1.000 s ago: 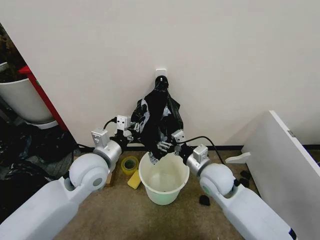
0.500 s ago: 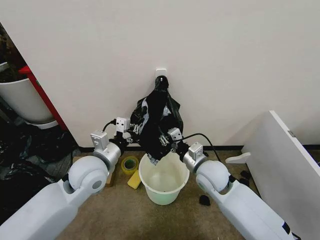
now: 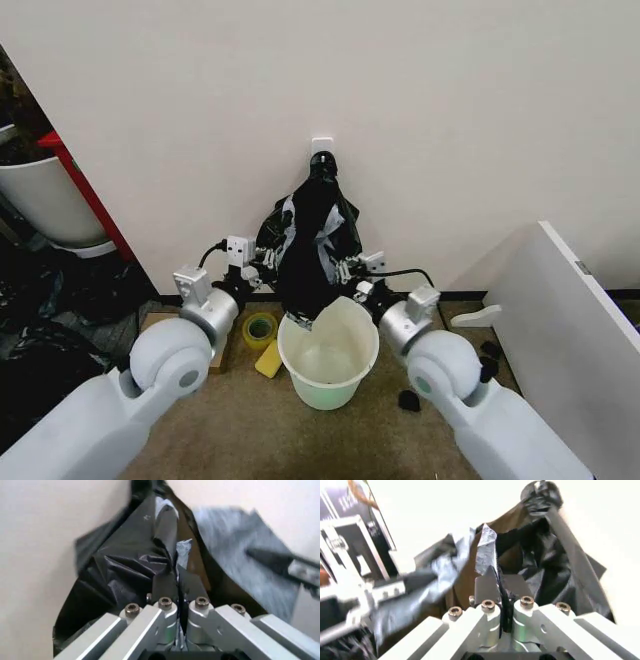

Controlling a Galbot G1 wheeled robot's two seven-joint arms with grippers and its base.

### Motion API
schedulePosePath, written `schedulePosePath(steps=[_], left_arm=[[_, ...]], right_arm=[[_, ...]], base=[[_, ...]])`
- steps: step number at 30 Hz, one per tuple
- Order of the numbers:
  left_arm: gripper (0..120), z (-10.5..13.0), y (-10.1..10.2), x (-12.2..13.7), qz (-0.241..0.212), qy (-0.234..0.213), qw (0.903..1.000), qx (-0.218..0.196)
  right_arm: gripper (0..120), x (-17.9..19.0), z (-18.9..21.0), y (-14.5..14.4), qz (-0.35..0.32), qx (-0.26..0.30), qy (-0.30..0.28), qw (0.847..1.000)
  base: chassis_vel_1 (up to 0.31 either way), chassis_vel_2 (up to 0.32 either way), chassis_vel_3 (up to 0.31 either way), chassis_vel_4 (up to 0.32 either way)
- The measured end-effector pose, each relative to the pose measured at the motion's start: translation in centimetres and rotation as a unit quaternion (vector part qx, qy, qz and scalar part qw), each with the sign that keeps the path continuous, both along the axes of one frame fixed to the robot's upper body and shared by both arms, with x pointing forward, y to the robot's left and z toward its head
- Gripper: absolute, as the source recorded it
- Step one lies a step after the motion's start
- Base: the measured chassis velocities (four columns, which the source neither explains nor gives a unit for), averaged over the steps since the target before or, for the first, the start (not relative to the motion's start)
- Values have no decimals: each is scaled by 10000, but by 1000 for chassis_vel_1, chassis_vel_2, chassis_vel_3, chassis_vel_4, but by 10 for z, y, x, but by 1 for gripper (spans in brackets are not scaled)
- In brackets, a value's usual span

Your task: Place the garbage bag over the trash bin.

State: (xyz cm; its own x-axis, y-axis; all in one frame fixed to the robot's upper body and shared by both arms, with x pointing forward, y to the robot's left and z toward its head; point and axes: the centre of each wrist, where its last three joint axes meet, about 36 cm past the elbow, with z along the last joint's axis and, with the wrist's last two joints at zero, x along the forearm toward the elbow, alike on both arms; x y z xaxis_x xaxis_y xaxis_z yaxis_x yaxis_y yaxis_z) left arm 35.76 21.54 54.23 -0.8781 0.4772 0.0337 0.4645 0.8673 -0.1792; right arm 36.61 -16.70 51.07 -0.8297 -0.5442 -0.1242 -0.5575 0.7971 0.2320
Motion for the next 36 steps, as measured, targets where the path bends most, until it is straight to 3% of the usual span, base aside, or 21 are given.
schedulePosePath(steps=[5, 17, 23, 30, 36], left_arm=[[0, -4, -5, -23, -176, 178, 9997, -58], [0, -26, -8, -39, -16, 615, 9980, -149], [0, -30, -11, -61, -69, 844, 9961, -227], [0, -43, -11, -59, 73, 941, 9953, -209], [0, -75, -9, -45, 280, 1008, 9945, -56]], right_arm=[[0, -28, 6, -10, -25, 202, 138, 9997], [0, -65, -24, -14, -434, 518, 815, 9944], [0, -89, -30, -9, -506, 703, 1053, 9907], [0, -96, -38, -6, -578, 735, 1210, 9882], [0, -88, -82, -1, -914, 738, 1607, 9800]], base=[[0, 0, 0, 0], [0, 0, 0, 0], [0, 0, 0, 0], [0, 0, 0, 0], [0, 0, 0, 0]])
